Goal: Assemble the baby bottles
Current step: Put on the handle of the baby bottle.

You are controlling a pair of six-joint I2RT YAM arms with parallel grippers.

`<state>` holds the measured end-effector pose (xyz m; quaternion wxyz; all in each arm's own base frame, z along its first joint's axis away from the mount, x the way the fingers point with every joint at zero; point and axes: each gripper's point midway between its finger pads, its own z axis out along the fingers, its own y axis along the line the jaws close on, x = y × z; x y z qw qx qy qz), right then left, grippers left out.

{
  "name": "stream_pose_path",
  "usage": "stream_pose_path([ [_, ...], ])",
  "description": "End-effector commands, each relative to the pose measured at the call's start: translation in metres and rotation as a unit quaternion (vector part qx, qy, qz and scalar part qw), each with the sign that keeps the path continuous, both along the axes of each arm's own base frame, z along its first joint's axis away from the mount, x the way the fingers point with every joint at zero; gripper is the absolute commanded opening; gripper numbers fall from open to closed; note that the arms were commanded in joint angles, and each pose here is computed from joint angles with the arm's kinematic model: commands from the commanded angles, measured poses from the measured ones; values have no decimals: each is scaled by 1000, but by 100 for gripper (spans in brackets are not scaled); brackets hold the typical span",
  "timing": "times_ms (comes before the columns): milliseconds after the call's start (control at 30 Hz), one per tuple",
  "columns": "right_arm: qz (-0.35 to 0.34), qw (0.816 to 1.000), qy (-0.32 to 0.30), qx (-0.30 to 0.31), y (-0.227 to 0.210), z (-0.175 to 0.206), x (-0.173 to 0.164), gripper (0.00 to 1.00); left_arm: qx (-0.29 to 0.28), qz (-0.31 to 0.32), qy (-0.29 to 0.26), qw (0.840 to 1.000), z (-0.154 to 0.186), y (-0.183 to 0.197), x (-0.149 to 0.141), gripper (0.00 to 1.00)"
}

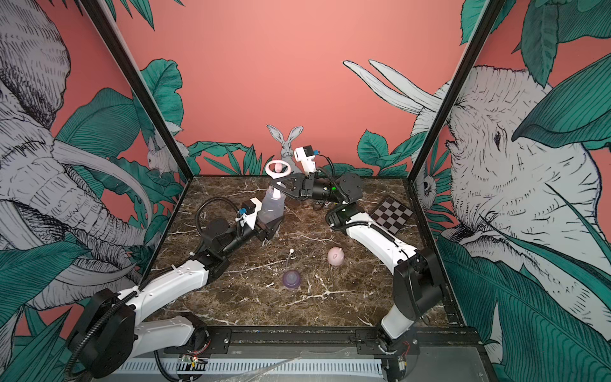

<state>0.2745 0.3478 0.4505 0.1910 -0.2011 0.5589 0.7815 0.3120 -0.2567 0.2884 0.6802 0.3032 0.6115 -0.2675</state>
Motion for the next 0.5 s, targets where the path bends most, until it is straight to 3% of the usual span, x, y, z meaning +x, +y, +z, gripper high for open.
stream_pose_path([
  [0, 3, 1000, 7, 23, 0, 1, -3, 0, -54, -12, -53, 997, 49, 1, -8, 61],
  [467, 6, 1000, 24, 14, 14, -25, -4, 0, -81, -8, -68, 994, 65, 3, -7, 61],
])
